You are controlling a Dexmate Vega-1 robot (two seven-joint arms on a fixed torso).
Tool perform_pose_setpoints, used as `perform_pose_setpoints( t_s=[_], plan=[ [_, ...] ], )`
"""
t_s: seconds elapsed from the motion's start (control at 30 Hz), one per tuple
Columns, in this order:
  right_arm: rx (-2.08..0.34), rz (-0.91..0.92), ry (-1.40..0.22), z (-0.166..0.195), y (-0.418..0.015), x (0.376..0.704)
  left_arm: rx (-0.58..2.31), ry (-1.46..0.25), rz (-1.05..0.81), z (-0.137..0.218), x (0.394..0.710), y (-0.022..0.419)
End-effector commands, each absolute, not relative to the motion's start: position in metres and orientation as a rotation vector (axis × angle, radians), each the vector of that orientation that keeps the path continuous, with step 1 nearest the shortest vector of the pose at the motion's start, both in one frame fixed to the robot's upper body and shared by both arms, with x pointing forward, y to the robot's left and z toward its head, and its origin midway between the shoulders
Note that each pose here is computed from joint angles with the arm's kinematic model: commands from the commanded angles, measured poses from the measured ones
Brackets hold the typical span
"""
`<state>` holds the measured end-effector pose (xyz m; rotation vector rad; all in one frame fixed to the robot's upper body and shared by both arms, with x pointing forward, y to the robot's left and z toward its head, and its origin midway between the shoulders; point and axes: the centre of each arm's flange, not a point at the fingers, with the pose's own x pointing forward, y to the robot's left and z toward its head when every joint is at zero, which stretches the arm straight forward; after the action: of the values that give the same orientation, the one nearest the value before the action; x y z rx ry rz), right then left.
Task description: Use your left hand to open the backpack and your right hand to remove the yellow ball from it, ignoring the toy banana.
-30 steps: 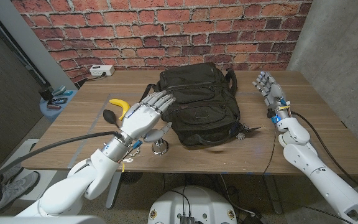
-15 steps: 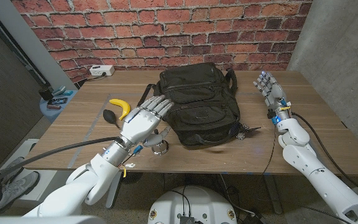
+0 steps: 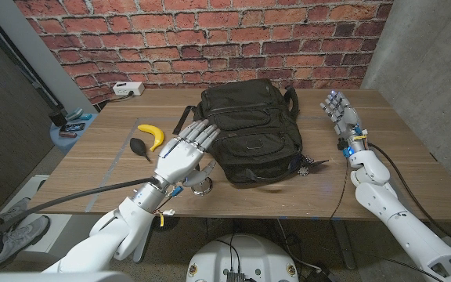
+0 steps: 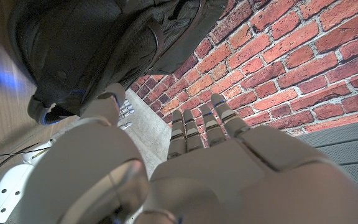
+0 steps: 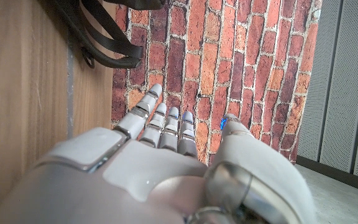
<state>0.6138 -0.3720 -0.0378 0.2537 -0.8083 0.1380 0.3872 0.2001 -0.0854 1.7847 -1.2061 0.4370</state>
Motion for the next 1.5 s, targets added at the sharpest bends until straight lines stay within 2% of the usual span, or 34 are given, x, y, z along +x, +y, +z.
perform_pose_setpoints(
  t_s=[0.03, 0.73, 1.5],
  plan=[
    [0.262, 0.132, -0.811, -0.039, -0.378, 0.615, 1.767, -1.196, 0.456, -0.091, 0.394, 0.193],
    [0.289, 0.12, -0.817, -0.046, -0.388, 0.616, 1.775, -1.159, 0.396, -0.094, 0.406, 0.185],
    [0.293, 0.128, -0.831, -0.047, -0.397, 0.619, 1.745, -1.178, 0.434, -0.104, 0.419, 0.184]
  ],
)
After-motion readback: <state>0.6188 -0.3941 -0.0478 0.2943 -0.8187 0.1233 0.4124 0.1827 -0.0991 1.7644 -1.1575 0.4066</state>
